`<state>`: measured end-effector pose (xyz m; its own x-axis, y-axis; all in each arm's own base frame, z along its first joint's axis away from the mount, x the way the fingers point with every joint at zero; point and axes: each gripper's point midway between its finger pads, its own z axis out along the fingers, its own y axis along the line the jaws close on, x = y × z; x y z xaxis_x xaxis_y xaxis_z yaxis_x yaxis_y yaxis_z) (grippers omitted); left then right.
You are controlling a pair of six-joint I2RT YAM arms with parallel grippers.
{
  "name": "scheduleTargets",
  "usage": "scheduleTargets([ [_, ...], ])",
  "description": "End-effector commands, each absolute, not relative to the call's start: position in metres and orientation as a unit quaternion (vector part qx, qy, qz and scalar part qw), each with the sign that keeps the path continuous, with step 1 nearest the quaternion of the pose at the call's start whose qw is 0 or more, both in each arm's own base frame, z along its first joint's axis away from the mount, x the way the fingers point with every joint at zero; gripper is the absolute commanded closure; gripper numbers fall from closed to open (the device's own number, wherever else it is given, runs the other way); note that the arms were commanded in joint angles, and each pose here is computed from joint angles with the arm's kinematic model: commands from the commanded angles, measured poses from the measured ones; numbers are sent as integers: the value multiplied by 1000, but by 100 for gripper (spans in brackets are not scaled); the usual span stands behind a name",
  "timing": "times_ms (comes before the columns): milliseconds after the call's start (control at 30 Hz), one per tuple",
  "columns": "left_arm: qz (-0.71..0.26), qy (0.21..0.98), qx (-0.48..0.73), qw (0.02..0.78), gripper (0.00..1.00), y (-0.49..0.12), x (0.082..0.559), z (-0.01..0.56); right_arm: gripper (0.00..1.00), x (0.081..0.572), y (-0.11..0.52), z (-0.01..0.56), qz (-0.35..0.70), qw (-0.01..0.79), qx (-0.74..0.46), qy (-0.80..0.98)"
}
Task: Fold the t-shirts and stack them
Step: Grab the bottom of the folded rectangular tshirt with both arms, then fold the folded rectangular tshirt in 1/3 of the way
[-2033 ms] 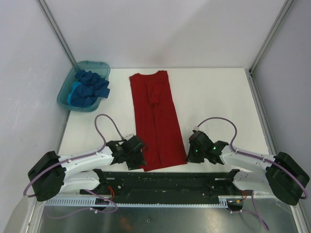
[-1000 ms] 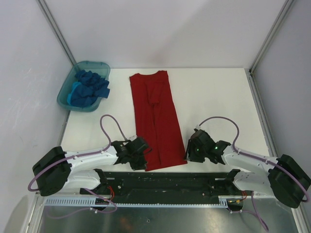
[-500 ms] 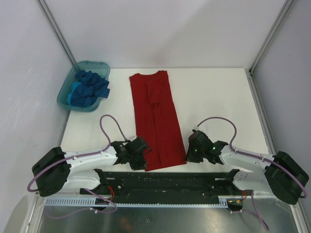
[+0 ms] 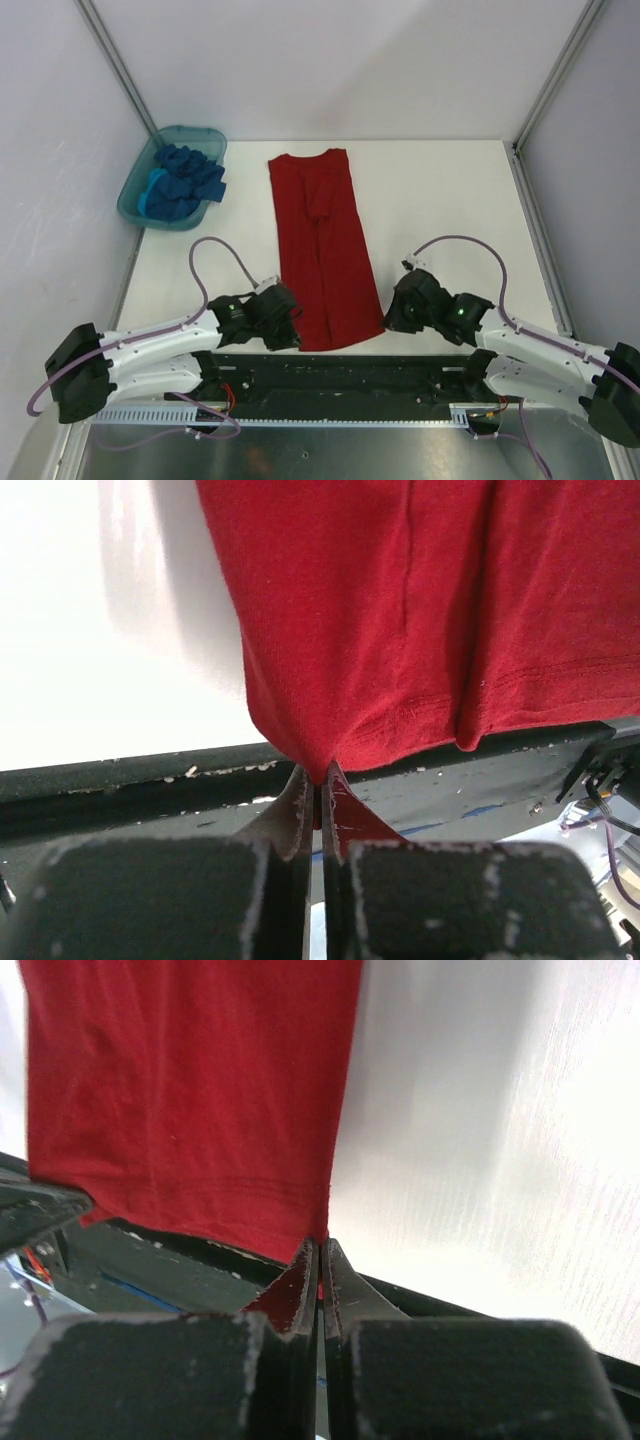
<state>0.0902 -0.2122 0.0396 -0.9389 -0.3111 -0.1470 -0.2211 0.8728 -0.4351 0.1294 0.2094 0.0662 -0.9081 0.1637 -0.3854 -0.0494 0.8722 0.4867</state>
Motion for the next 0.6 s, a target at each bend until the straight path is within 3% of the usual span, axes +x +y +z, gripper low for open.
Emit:
scheduleTargets([
  [0, -220, 954, -130, 155, 100, -221, 116, 64, 100, 158, 211, 94, 242, 251, 33, 937],
  [300, -184, 934, -171, 254, 100, -207, 228, 92, 100, 257, 245, 111, 247, 294, 43, 922],
  [567, -148, 919, -218, 294, 100, -188, 328, 96, 100, 368, 271, 107, 244, 327, 77, 910],
])
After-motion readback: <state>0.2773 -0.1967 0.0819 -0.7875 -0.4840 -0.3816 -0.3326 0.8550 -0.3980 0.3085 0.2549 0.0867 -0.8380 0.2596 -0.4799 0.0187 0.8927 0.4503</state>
